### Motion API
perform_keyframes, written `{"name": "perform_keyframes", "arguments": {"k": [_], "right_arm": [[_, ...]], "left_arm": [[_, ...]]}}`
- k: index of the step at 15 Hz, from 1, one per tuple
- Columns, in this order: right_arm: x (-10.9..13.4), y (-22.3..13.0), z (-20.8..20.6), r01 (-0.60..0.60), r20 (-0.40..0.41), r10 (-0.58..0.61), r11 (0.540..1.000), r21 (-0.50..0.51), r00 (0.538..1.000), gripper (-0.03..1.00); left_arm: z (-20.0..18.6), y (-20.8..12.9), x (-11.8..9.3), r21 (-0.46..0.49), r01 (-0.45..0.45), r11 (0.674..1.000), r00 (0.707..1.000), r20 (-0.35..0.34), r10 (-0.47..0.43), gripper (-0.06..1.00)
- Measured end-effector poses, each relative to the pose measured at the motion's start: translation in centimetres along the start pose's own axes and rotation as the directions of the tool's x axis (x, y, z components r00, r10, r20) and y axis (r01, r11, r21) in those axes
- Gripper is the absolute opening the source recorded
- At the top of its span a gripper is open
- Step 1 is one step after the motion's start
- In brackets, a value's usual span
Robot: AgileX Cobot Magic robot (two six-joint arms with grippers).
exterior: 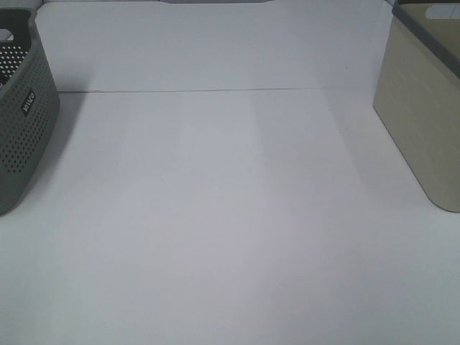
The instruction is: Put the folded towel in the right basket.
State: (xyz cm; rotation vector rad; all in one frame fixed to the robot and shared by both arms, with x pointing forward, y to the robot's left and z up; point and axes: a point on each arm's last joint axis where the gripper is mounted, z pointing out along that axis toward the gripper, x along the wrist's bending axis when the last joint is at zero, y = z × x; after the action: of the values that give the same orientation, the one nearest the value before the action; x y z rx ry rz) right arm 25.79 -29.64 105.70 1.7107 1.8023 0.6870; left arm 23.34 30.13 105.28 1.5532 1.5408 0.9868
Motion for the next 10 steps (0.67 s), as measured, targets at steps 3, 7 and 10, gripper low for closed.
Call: {"name": "perform_keyframes", "arguments": {"k": [3, 7, 10], "right_arm": [[0.3, -2.4, -0.7, -0.019, 0.012, 0.021, 0.986, -0.166, 1.0, 0.77], [0.4, -3.0, 0.0, -0.039, 0.009, 0.042, 0.973, -0.228, 0.999, 0.77], [0.4, -3.0, 0.0, -0.03, 0.011, 0.034, 0.973, -0.23, 0.999, 0.77]], "left_arm": [[0.0, 0.0, 0.0, 0.0, 0.0, 1.0, 1.0, 0.0, 0.0, 0.88], [0.0, 0.0, 0.0, 0.0, 0.0, 1.0, 1.0, 0.0, 0.0, 0.88], [0.0, 0.0, 0.0, 0.0, 0.0, 1.0, 1.0, 0.0, 0.0, 0.88]]}}
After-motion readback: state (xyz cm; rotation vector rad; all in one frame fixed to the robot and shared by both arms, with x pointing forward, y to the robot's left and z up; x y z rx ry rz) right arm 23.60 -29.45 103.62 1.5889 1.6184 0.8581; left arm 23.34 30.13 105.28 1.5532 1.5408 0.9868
